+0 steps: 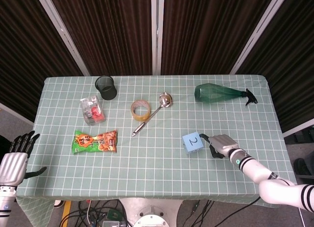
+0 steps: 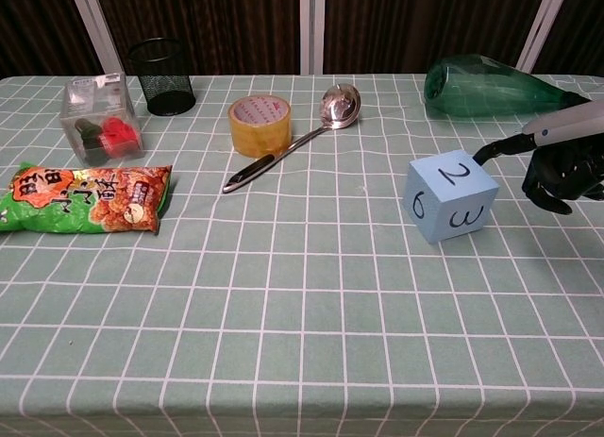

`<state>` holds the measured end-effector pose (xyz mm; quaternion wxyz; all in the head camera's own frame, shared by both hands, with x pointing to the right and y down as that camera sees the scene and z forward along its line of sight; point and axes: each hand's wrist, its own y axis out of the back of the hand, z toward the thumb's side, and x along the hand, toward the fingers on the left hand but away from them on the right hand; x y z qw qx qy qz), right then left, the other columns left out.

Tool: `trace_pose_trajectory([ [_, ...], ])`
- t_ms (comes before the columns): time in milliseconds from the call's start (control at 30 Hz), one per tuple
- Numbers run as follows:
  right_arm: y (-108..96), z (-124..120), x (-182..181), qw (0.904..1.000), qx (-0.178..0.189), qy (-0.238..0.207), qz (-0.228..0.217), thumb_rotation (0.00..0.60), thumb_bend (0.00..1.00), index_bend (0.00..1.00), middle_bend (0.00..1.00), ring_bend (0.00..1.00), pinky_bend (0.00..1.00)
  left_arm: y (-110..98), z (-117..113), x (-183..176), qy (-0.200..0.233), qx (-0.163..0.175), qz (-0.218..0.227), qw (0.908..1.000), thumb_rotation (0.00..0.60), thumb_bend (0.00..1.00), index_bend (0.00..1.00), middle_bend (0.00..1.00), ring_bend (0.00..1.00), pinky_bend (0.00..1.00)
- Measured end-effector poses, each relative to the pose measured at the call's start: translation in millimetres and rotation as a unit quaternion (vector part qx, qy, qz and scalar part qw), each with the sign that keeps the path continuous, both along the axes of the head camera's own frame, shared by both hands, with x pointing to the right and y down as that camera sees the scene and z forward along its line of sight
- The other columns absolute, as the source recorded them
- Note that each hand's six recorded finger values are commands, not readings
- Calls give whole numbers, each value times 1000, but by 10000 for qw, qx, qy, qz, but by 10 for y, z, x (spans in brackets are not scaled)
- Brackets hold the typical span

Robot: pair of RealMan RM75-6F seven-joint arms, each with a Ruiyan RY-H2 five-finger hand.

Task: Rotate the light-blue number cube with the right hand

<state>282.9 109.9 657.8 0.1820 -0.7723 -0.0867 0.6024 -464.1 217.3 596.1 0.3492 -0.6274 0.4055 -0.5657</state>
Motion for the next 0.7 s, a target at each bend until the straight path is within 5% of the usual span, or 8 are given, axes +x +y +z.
trace_pose_trajectory([
  [700, -243, -12, -602, 9980, -318, 290, -472, 600, 1000, 0, 912, 800, 681, 28, -13, -136, 75, 1, -142, 9999, 600, 0, 63, 0, 0, 0],
])
